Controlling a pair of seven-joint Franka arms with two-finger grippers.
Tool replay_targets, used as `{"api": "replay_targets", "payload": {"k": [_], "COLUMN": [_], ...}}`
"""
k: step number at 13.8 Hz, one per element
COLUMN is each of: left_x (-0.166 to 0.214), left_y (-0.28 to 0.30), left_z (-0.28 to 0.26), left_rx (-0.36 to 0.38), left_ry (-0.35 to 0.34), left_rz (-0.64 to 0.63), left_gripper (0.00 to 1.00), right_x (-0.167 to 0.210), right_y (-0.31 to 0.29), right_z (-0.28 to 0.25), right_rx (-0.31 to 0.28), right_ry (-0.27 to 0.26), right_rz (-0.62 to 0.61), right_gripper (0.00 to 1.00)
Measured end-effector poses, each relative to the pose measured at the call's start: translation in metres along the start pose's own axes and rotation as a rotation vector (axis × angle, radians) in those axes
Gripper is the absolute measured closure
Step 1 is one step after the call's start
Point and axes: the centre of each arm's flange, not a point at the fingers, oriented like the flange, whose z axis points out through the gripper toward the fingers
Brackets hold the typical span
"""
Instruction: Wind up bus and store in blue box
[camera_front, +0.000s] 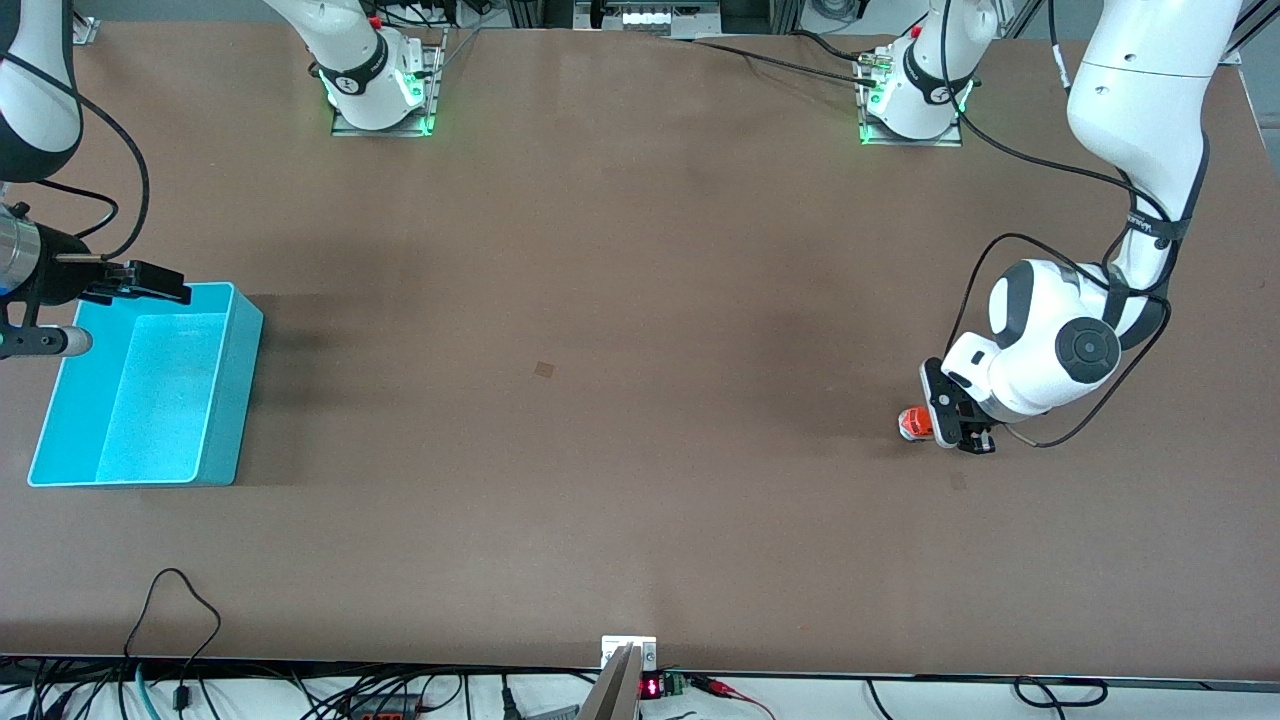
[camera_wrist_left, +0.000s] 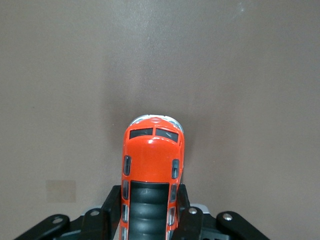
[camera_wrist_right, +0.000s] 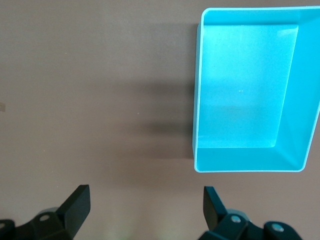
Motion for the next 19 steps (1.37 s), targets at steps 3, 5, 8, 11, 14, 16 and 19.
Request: {"api": "replay_targets", "payload": {"k": [3, 5, 8, 11, 14, 16, 19], "left_x": [0.0, 0.0, -0.005, -0.037, -0.086, -0.115, -0.151], "left_y": [0.0, 0.0, -0.001, -0.006, -0.012, -0.014, -0.016], "left_z": [0.0, 0.0, 0.0, 0.0, 0.0, -0.001, -0.001], "left_rx": [0.0, 0.0, -0.001, -0.004, -0.001, 0.002, 0.007], "left_ry": [0.0, 0.0, 0.0, -0.001, 0.0, 0.0, 0.0], "left_rz": [0.002, 0.002, 0.017, 0.035, 0.036, 0.036, 0.026], "left_gripper": [0.53, 0.53, 0.53, 0.53, 0.53, 0.53, 0.53], "right_x": [0.0, 0.0, 0.0, 0.001, 0.001, 0.001, 0.001], "right_y": [0.0, 0.0, 0.0, 0.0, 0.0, 0.0, 0.001], "right_z": [0.0, 0.0, 0.001, 0.001, 0.001, 0.001, 0.001], "right_rx": [0.0, 0.0, 0.0, 0.0, 0.0, 0.0, 0.0], "right_ry": [0.0, 0.0, -0.002, -0.002, -0.002, -0.002, -0.002], "right_rz": [0.0, 0.0, 0.0, 0.0, 0.001, 0.001, 0.001], "right_gripper": [0.0, 0.0, 0.0, 0.0, 0.0, 0.0, 0.0]}}
